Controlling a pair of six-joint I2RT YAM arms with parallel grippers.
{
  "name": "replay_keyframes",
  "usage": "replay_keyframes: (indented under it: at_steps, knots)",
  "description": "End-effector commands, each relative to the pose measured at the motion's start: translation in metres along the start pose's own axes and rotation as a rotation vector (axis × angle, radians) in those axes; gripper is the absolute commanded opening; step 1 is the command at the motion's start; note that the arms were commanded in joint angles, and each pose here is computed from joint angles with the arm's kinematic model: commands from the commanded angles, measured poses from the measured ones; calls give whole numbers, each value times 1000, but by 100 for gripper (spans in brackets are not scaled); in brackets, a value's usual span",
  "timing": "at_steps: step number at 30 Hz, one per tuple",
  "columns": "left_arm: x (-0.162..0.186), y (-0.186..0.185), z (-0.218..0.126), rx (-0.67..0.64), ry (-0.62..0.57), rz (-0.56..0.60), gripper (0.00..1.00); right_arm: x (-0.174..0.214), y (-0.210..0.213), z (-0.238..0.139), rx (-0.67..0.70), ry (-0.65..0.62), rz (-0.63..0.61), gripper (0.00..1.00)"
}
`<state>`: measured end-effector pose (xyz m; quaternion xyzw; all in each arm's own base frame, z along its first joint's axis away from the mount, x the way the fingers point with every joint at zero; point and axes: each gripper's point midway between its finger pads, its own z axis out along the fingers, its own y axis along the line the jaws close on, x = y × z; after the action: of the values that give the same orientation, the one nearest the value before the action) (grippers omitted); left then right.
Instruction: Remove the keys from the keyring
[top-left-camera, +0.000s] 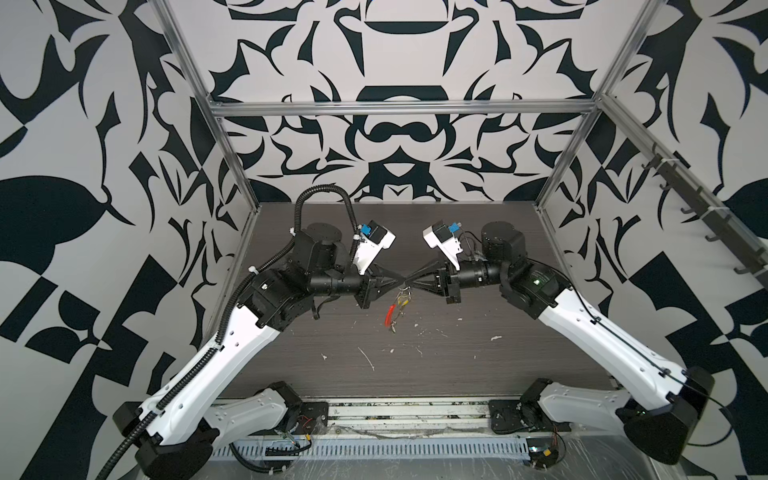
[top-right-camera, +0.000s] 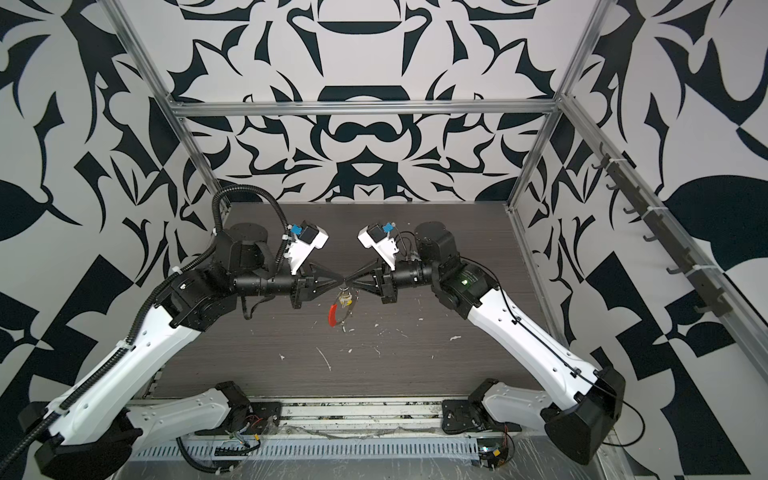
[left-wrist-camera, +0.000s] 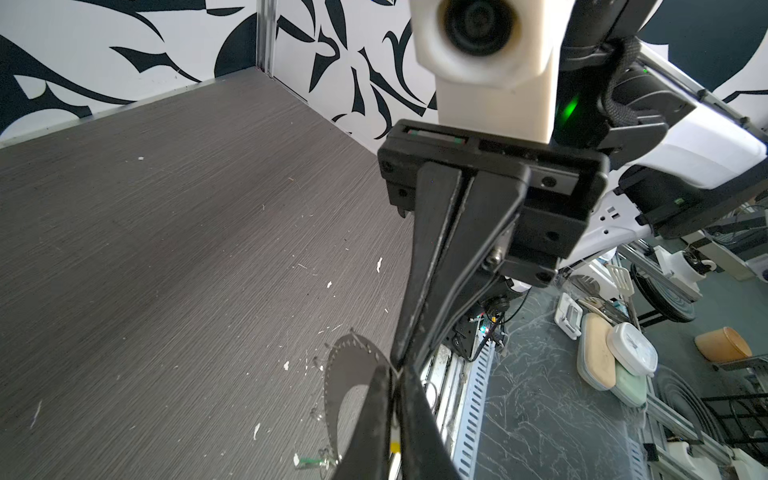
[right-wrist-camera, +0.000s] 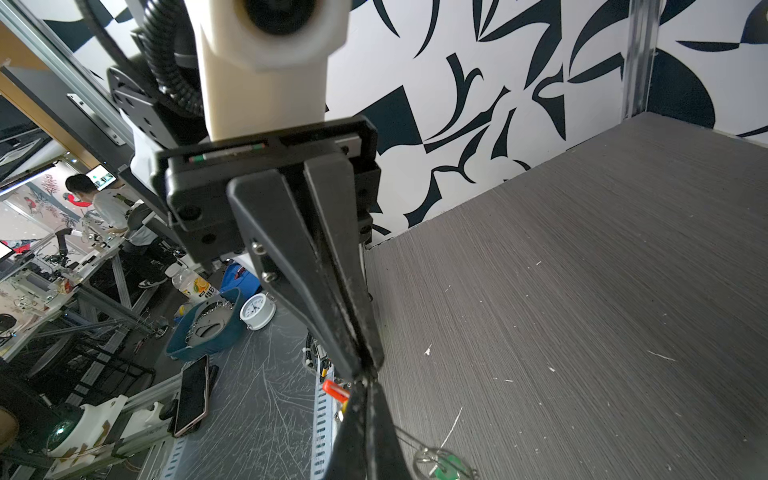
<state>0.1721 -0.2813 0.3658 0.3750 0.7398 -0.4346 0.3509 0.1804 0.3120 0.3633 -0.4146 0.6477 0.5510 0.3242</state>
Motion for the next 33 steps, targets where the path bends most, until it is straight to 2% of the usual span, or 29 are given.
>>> replay_keyframes:
  at_steps: [1, 6, 10, 14, 19, 23, 29, 33]
  knots:
    - [-1, -9, -5, 30, 10, 7, 10, -28, 16, -7, -18, -63, -103, 0]
    - [1, -8, -4, 29, 18, -1, 14, -29, 16, -7, -15, -65, -105, 0]
    - [2, -8, -5, 24, 21, -2, 14, -30, 16, -8, -12, -68, -108, 0]
    - [3, -9, -5, 24, 19, -1, 7, -29, 15, -7, -9, -65, -105, 0]
    - [4, -7, -4, 23, 30, -7, 11, -30, 17, -9, -9, -71, -112, 0]
    - [2, -8, -4, 27, 18, -2, 0, -30, 16, -8, -7, -69, -109, 0]
    - [1, -10, -1, 47, 8, -7, 0, -32, 14, -9, 8, -78, -109, 0]
    - [-5, -2, -3, 2, -63, -21, 0, -36, 8, -10, 55, -103, -103, 0]
